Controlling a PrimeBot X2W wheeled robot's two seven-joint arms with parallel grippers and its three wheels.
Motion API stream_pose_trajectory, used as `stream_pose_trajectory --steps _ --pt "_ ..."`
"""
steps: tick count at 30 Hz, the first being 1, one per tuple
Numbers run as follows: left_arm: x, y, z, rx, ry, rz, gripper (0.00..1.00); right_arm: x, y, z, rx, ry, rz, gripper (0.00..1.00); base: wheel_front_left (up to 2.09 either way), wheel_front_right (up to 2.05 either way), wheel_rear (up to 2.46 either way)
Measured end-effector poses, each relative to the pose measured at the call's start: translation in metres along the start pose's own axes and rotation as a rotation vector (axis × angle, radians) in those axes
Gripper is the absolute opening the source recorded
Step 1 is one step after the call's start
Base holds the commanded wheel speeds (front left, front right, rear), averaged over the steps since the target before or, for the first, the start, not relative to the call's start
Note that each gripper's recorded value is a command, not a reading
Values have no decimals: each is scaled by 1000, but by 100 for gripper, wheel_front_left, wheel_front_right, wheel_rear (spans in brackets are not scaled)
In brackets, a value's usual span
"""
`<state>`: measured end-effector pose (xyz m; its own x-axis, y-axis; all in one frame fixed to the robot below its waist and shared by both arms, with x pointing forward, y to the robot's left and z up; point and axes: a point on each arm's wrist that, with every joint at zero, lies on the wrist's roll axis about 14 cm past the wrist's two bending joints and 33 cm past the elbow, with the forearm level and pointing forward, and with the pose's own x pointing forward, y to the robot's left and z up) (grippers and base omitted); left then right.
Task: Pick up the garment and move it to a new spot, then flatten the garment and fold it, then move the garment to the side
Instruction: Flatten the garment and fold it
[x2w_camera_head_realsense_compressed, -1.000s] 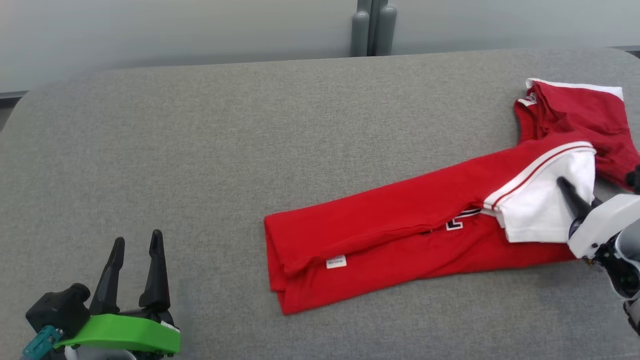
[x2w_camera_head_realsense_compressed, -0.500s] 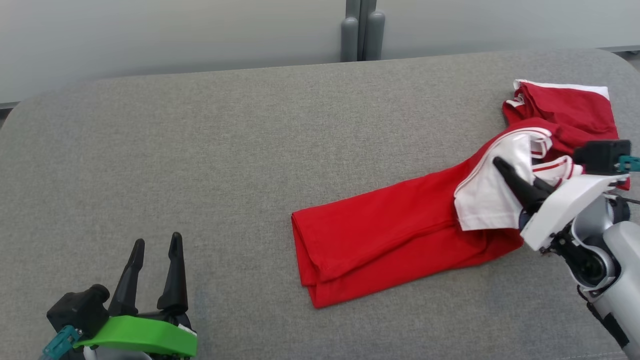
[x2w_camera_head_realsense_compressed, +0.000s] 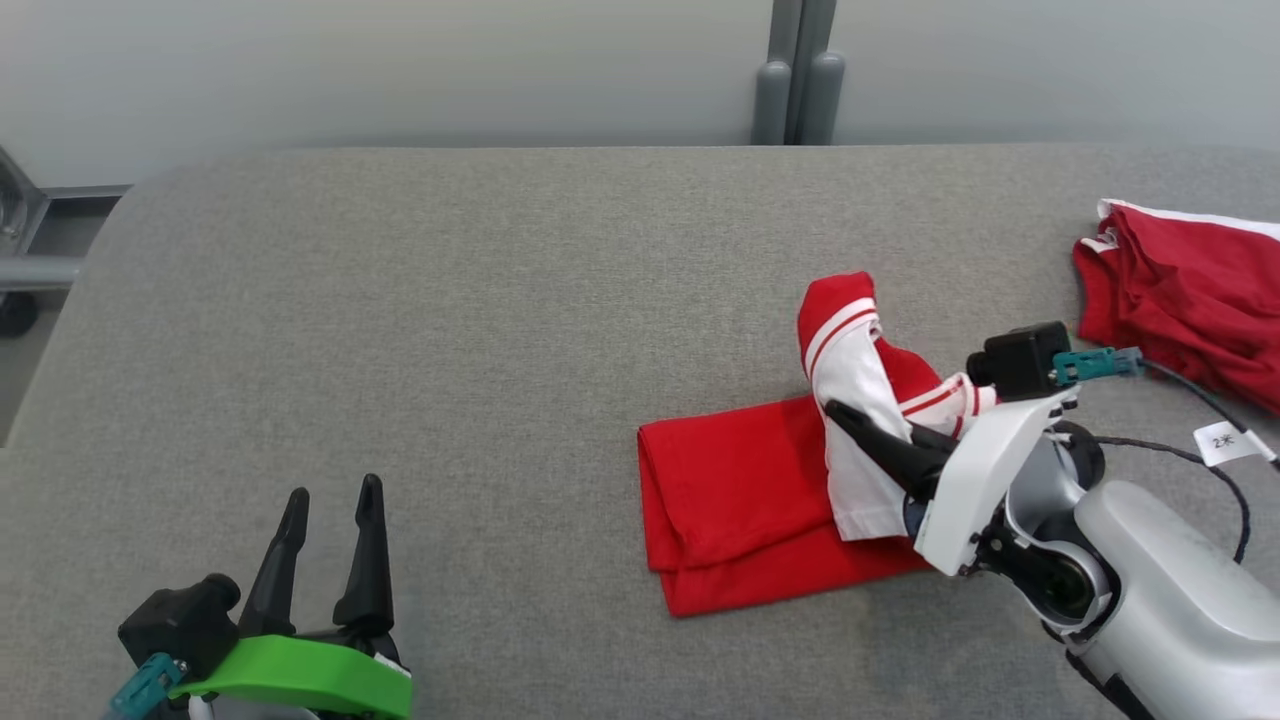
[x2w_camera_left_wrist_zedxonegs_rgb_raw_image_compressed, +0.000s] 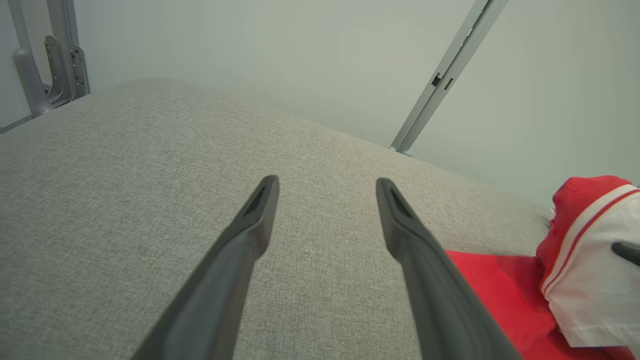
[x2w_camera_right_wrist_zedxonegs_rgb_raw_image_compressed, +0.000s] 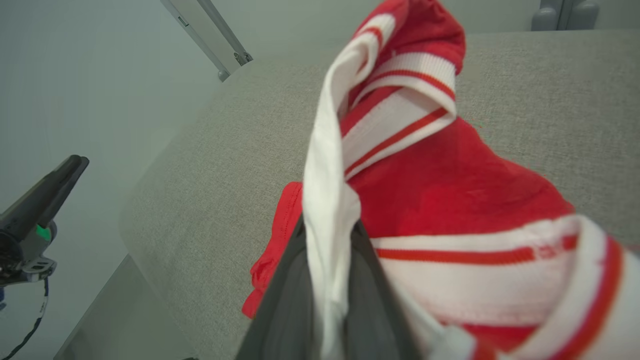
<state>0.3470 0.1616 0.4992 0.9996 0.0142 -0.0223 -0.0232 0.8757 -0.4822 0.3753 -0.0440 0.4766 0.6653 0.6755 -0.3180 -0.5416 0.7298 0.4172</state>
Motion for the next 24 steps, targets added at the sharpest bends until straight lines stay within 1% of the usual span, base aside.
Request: stream_pose_trajectory --steps 9,14,15,17,18,19,22,24 --pt "-15 11 6 -15 -24 51 100 32 39 -34 52 112 85 0 0 0 0" --pt "-23 19 11 -17 -42 83 100 44 44 -54 66 180 67 0 0 0 0" --pt "-24 21 12 -17 -46 89 100 46 43 -58 63 191 57 13 0 0 0" --pt "-27 25 14 -17 -53 102 100 49 42 -62 39 212 53 44 0 0 0" --pt "-28 27 15 -16 -56 110 100 52 43 -63 28 217 55 80 0 0 0" --pt "-30 29 16 -16 -59 118 100 54 45 -62 21 220 63 100 0 0 0" --pt "-34 35 17 -15 -62 138 100 60 60 -58 0 213 101 100 0 0 0" --pt "-35 39 18 -13 -64 147 100 62 69 -55 -38 207 128 100 0 0 0"
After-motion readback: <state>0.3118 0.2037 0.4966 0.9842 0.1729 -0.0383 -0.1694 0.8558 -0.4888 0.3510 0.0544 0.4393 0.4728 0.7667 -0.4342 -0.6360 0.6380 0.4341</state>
